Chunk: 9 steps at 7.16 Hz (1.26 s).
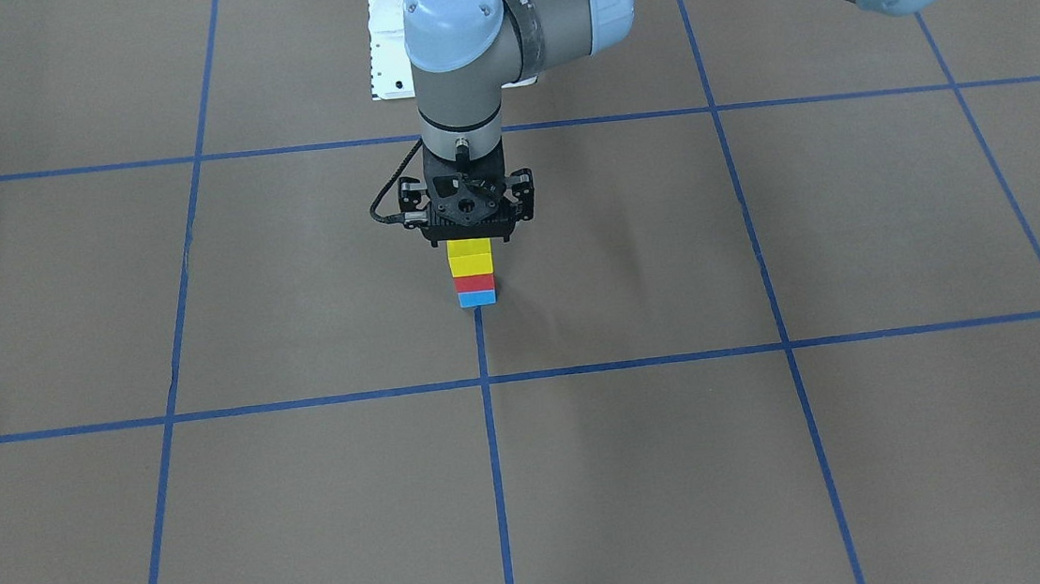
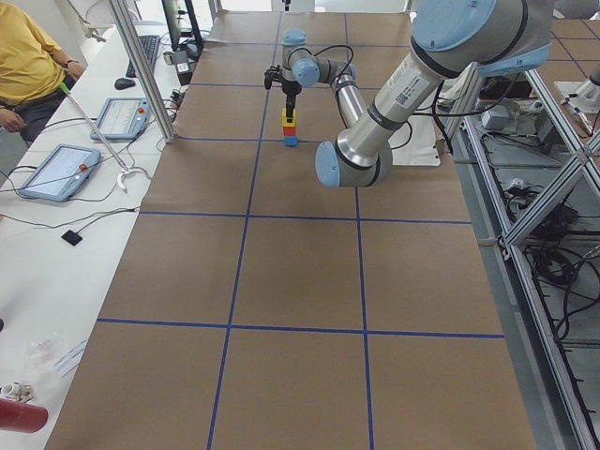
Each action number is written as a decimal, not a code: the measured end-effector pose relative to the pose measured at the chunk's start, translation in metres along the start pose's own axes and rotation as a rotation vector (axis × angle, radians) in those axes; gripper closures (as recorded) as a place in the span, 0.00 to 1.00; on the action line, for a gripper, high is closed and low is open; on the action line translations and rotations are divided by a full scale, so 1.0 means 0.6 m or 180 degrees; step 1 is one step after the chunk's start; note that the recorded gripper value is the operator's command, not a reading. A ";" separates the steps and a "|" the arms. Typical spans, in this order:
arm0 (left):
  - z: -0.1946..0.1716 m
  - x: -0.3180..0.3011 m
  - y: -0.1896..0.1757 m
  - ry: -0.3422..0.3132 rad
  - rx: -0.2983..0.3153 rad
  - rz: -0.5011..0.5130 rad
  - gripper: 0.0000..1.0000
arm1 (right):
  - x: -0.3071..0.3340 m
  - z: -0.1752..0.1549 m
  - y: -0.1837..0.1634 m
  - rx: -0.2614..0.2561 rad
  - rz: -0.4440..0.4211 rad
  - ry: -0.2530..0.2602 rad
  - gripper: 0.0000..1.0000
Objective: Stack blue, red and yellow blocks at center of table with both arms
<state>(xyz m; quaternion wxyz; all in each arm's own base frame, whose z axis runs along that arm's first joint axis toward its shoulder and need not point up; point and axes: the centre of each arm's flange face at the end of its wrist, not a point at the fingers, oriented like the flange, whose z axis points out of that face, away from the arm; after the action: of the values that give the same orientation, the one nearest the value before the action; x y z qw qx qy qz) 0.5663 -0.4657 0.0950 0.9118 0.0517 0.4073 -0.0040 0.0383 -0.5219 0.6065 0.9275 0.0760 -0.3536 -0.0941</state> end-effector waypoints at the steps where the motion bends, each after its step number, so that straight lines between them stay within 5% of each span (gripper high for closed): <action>1: -0.019 -0.005 -0.001 0.0020 0.0019 -0.0010 0.01 | 0.000 0.000 0.000 0.0002 0.0001 -0.0005 0.00; 4: -0.134 -0.176 -0.035 -0.0100 0.0044 0.0107 0.01 | 0.006 -0.003 0.004 0.0008 0.0025 0.0001 0.00; 9: -0.242 -0.792 -0.149 -0.0386 -0.0146 0.1100 0.01 | 0.041 -0.006 0.039 0.0010 0.0102 0.0027 0.00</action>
<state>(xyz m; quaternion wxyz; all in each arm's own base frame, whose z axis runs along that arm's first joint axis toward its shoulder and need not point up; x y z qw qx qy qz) 0.1370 -0.5568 0.3438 0.9227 0.0997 0.3367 0.1590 0.0615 -0.5043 0.6243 0.9303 0.0720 -0.3510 -0.0783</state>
